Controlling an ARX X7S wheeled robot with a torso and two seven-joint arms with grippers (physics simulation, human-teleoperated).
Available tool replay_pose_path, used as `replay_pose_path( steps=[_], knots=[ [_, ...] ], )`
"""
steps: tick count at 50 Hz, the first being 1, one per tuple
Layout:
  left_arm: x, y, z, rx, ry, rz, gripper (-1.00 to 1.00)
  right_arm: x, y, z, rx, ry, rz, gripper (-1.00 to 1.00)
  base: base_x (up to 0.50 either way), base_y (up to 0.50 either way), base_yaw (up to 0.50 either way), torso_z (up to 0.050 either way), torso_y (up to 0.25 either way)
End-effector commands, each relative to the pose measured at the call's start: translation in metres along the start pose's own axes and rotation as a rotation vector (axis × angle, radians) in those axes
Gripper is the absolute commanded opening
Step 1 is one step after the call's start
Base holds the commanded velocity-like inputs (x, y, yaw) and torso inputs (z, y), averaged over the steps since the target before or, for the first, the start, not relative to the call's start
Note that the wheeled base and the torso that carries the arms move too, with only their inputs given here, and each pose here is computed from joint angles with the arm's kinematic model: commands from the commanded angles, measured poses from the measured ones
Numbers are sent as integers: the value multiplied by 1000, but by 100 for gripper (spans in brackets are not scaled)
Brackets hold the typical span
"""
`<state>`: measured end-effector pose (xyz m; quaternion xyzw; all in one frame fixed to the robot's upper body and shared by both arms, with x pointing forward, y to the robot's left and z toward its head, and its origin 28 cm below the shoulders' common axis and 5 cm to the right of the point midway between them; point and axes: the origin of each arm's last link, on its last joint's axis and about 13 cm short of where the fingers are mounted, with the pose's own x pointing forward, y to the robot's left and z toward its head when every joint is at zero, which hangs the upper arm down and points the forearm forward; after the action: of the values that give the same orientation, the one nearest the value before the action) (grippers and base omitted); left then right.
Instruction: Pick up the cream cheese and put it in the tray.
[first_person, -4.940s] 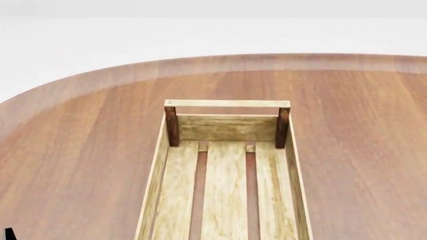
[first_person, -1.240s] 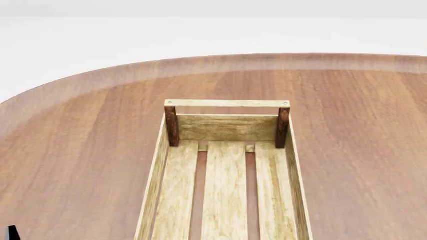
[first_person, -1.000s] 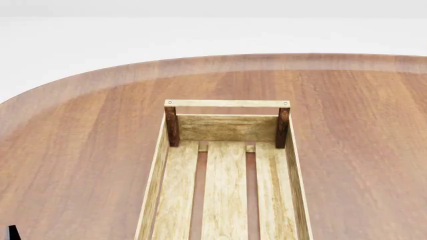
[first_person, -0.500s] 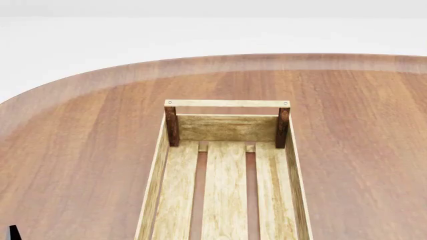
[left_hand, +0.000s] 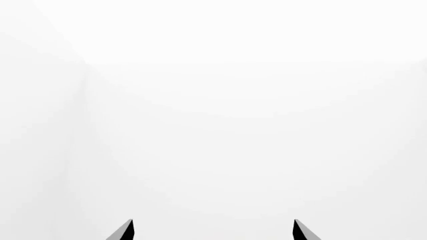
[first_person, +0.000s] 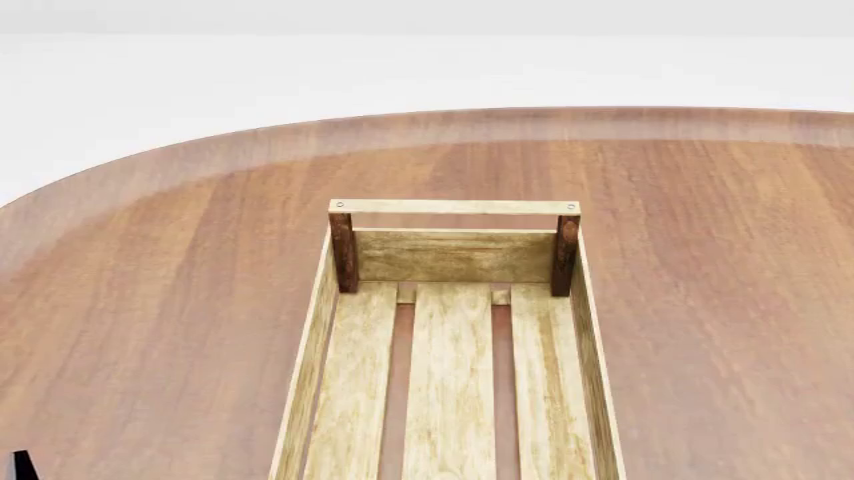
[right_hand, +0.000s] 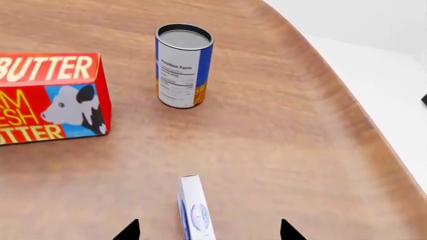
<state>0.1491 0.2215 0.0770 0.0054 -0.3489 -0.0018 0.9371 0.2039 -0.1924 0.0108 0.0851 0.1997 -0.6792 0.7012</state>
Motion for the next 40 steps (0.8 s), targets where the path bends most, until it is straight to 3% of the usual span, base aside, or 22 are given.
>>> replay_pose_path(
  steps=[1, 40],
  knots=[
    [0, 0, 1, -1, 0, 3, 100, 3, 1, -2, -9, 5, -9, 100, 0, 0, 0, 0, 0],
    [0, -1, 1, 10, 3, 4, 100, 11, 7, -12, -30, 49, -4, 100, 0, 0, 0, 0, 0]
  ],
)
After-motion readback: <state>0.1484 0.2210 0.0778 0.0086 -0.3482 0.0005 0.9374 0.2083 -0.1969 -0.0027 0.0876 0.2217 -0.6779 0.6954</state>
